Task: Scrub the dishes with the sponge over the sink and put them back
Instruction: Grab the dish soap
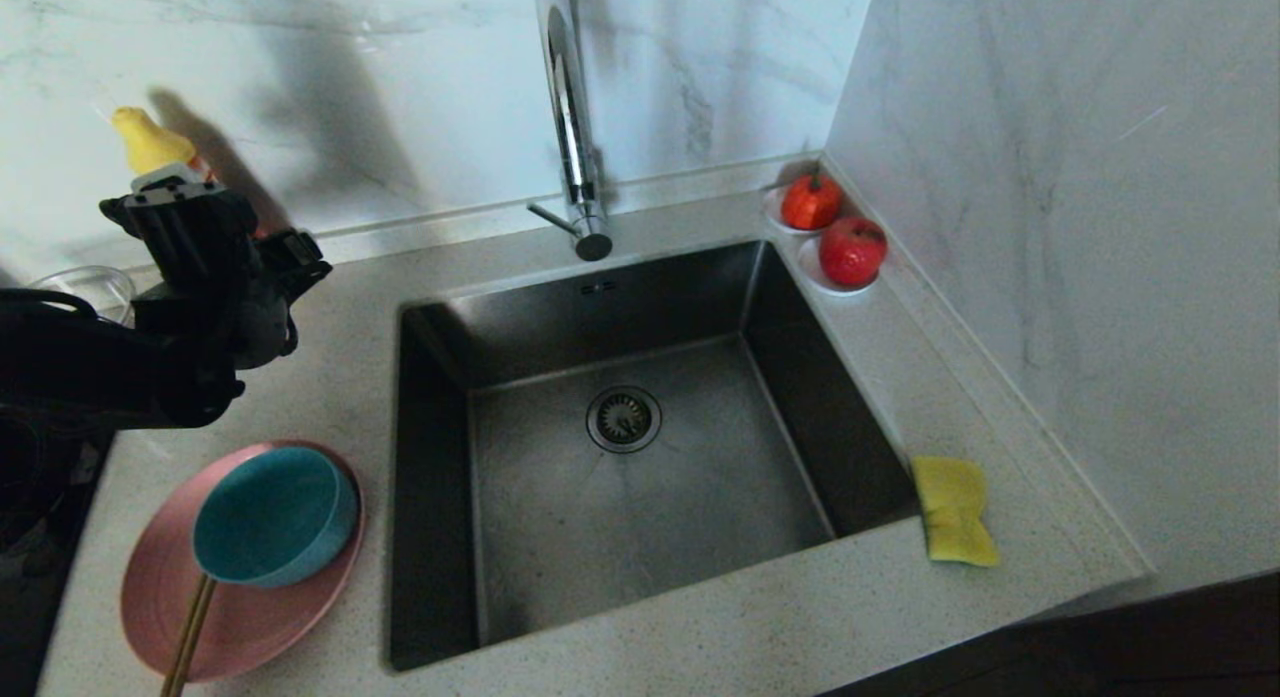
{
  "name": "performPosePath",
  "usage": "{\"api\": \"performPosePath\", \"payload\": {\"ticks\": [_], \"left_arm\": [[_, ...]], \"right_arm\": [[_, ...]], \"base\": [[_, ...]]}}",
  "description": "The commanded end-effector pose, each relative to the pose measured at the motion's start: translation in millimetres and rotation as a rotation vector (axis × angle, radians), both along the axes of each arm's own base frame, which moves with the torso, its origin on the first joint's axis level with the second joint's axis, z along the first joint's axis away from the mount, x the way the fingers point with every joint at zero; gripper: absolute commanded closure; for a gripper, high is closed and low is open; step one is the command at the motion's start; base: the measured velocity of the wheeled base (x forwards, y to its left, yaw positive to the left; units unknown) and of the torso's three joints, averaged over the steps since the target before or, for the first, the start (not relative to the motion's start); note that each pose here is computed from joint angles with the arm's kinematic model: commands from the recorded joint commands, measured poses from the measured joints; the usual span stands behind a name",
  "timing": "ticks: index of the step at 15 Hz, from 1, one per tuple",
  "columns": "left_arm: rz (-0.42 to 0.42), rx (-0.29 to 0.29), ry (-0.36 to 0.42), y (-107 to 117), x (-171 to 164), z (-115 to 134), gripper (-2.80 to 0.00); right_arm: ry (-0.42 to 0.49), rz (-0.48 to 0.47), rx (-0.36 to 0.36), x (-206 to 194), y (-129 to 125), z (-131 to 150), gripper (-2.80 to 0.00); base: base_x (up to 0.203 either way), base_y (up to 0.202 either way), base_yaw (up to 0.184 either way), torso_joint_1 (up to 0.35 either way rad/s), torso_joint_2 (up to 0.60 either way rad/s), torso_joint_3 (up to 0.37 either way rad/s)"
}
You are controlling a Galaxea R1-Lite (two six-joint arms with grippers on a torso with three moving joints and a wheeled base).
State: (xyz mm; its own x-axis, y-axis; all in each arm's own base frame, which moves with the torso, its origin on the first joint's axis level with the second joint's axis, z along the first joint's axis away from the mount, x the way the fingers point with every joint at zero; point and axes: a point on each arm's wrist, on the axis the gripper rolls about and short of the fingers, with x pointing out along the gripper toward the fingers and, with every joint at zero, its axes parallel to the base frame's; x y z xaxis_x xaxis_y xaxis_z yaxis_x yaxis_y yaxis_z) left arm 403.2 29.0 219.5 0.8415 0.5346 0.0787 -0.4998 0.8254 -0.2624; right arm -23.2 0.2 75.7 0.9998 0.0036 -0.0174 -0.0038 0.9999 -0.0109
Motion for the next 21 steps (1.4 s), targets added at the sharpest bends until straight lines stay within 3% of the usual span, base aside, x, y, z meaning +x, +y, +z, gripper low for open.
{"api": "performPosePath", "payload": {"ticks": [1,7,21], "left_arm": [[0.026,-0.004,0.001,6.3,7.0,-6.9,-2.8],[0.063,-0.013,0.001,23.5,29.7,-22.0,-2.8],[0.083,-0.003,-0.092,41.9,67.2,-21.9,-2.8]], "right_arm": [[-0.001,0.0,-0.001,0.0,0.0,0.0,0.0],[-0.001,0.0,-0.001,0.0,0.0,0.0,0.0],[-0.001,0.001,0.0,0.0,0.0,0.0,0.0]], "base": [[0.0,0.0,0.0,0.0,0.0,0.0],[0.0,0.0,0.0,0.0,0.0,0.0],[0.0,0.0,0.0,0.0,0.0,0.0]]}}
